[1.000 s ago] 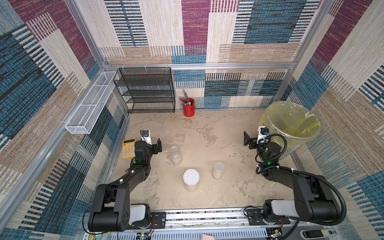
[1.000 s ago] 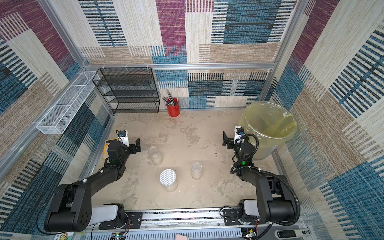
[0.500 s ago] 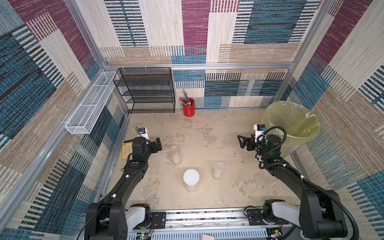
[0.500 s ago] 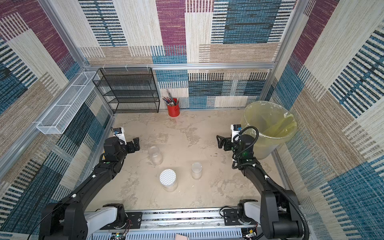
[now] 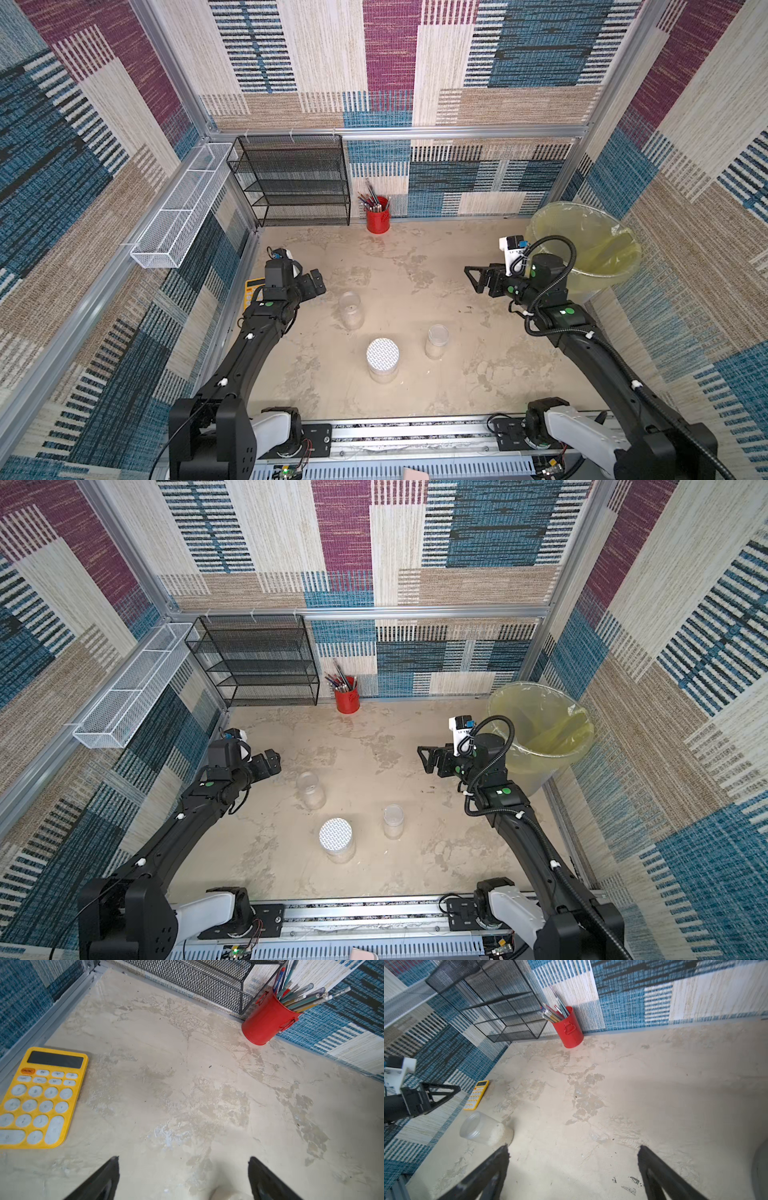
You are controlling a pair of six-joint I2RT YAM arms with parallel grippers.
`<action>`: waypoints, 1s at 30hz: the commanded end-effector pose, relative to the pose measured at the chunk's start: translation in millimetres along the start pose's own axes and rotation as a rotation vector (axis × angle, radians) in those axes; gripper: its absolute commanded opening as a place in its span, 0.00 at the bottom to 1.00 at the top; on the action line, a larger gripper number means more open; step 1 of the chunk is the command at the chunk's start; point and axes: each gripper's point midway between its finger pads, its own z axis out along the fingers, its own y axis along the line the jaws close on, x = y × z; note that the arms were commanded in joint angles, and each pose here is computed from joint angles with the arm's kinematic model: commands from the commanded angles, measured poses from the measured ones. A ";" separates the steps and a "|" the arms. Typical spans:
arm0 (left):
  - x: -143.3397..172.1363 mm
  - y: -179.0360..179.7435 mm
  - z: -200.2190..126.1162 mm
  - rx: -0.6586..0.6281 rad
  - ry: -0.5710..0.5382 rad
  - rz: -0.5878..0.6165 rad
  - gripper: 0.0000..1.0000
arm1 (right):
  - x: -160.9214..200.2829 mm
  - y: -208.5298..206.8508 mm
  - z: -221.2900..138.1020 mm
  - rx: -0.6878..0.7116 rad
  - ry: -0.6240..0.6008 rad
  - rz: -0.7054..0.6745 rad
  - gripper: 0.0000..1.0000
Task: Empty moldy rice from jars
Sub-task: Move the trash bin to the center of the board.
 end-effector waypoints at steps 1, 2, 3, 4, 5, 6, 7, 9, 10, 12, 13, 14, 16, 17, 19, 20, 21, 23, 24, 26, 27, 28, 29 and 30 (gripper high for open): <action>17.7 -1.6 -7.6 0.009 0.087 -0.066 0.98 | -19.4 15.1 -21.0 -0.009 -0.032 -0.019 0.96; 17.2 -2.3 -10.1 0.014 0.086 -0.069 0.98 | -28.7 18.9 -27.6 -0.008 -0.064 -0.031 0.97; 16.4 -3.6 -12.4 0.020 0.083 -0.068 0.98 | -34.9 20.6 -32.3 -0.002 -0.085 -0.036 0.97; 16.6 -3.7 -14.5 0.020 0.085 -0.067 0.98 | -39.5 20.8 -35.5 0.008 -0.100 -0.041 0.97; 17.1 -3.2 -16.2 0.016 0.089 -0.066 0.98 | -43.7 18.4 -38.3 0.032 -0.112 -0.043 0.97; 16.8 -3.5 -18.1 0.015 0.094 -0.063 0.98 | -48.4 17.3 -42.2 0.052 -0.127 -0.060 0.96; 17.3 -4.0 -19.3 0.017 0.100 -0.059 0.97 | -53.4 17.8 -46.6 0.064 -0.145 -0.078 0.96; 20.1 -5.9 -20.9 0.027 0.115 -0.050 0.97 | -71.2 14.6 -62.5 0.131 -0.217 -0.119 0.96; 21.3 -6.6 -21.6 0.031 0.122 -0.048 0.96 | -79.8 13.4 -69.9 0.163 -0.243 -0.136 0.96; 22.6 -7.5 -23.9 0.037 0.130 -0.047 0.95 | -99.6 8.4 -85.1 0.245 -0.291 -0.158 0.96; 23.6 -7.7 -25.1 0.038 0.135 -0.047 0.95 | -105.9 7.4 -88.9 0.268 -0.299 -0.164 0.96; 23.2 -8.4 -26.8 0.040 0.135 -0.050 0.94 | -112.8 2.9 -92.4 0.310 -0.301 -0.160 0.96; 20.9 -10.6 -31.3 0.050 0.130 -0.049 0.94 | -119.9 -9.3 -92.0 0.392 -0.264 -0.133 0.95; 18.8 -12.3 -34.1 0.056 0.126 -0.047 0.94 | -121.6 -15.6 -90.9 0.430 -0.241 -0.123 0.94; 16.6 -13.6 -39.4 0.061 0.122 -0.044 0.94 | -123.4 -25.9 -88.4 0.491 -0.204 -0.112 0.94; 15.7 -14.1 -41.7 0.062 0.119 -0.041 0.94 | -123.2 -32.0 -87.6 0.527 -0.180 -0.107 0.94; 15.3 -14.6 -43.6 0.064 0.118 -0.038 0.94 | -121.7 -37.9 -86.9 0.560 -0.153 -0.106 0.94; 15.3 -14.0 -46.3 0.061 0.118 -0.036 0.94 | -116.7 -50.6 -83.9 0.626 -0.101 -0.104 0.93; 16.4 -13.6 -47.5 0.059 0.122 -0.037 0.94 | -114.8 -55.3 -83.7 0.653 -0.080 -0.104 0.93; 17.1 -14.9 -49.4 0.068 0.123 -0.039 0.94 | -114.2 -63.6 -82.8 0.698 -0.059 -0.104 0.92; 17.2 -15.6 -50.1 0.072 0.122 -0.041 0.94 | -114.8 -65.8 -81.9 0.709 -0.053 -0.105 0.91; 18.5 -15.7 -50.7 0.074 0.125 -0.042 0.94 | -114.8 -67.5 -80.1 0.715 -0.044 -0.108 0.90; 18.8 -15.5 -51.4 0.073 0.125 -0.043 0.93 | -113.3 -70.2 -76.3 0.720 -0.025 -0.111 0.90; 18.8 -15.5 -51.7 0.073 0.126 -0.045 0.93 | -110.4 -73.8 -71.6 0.725 0.003 -0.114 0.89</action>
